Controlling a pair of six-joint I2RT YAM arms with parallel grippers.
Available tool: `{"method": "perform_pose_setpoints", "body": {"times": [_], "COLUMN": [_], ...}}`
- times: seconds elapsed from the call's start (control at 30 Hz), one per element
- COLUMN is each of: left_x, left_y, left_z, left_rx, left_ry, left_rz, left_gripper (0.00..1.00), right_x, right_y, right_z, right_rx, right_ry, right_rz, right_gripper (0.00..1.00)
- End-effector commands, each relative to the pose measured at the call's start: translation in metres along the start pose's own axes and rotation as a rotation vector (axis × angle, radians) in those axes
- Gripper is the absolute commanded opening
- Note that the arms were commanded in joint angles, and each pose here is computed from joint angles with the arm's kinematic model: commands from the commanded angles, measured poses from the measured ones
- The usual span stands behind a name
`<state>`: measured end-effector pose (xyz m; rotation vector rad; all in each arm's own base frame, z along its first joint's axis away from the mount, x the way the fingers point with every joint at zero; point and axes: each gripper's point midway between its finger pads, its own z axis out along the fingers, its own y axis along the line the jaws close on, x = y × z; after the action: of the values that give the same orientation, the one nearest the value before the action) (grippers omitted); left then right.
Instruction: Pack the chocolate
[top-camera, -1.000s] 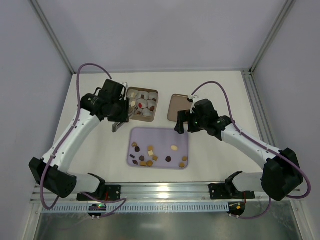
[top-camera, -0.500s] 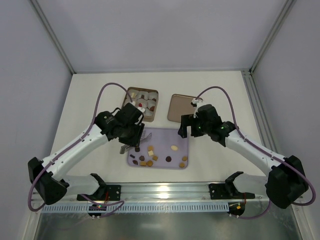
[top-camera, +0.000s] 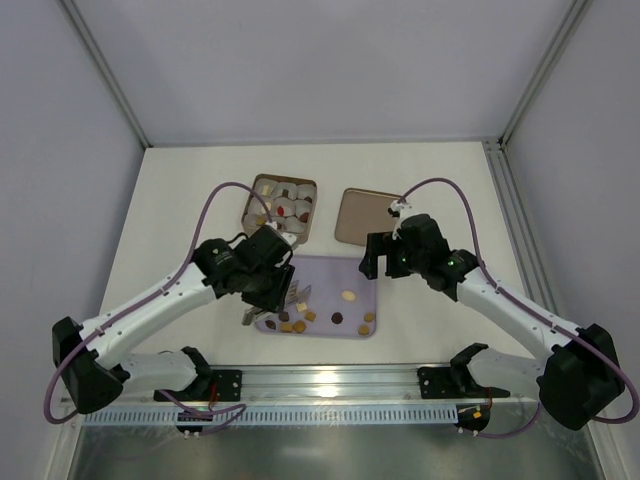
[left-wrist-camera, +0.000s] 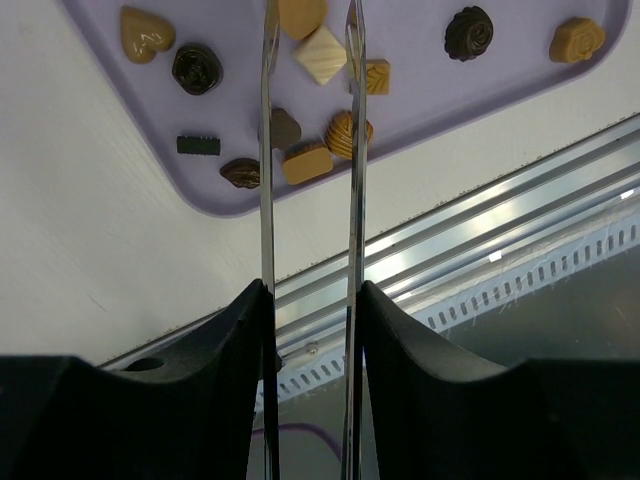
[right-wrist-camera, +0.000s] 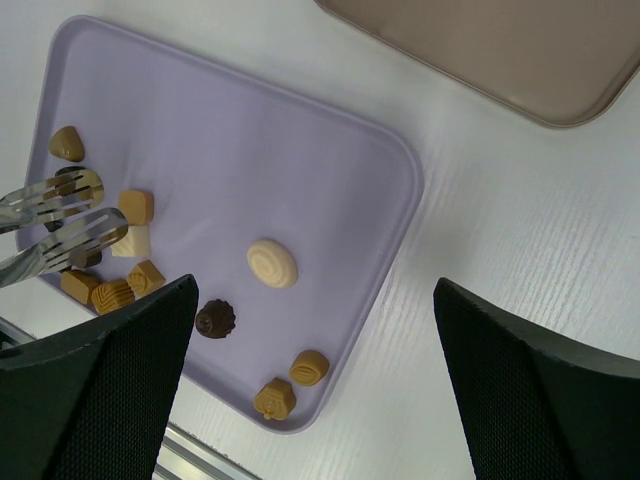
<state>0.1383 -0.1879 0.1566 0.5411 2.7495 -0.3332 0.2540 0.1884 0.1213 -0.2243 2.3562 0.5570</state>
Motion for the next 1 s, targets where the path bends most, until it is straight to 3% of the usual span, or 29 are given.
{"method": "perform_pose_setpoints", "body": {"times": [0.0,0.97], "left_x": [-0.009,-0.018], "left_y": [-0.009,-0.005], "left_z": [0.005,0.023], "left_rx": [0.026,-0.044], "left_ry": [-0.029,0.011], "left_rz": [-0.009,0.034], "left_gripper": [0.41,0.41], "right_x": [-0.009,-0.005], "right_y": [0.0,-0.003], "right_z": [-0.006,-0.001], "right_rx": [0.006,0.011], "right_ry": [-0.047,-0.036], "right_rz": [0.003,-0.001], "right_gripper": [1.0,1.0]}}
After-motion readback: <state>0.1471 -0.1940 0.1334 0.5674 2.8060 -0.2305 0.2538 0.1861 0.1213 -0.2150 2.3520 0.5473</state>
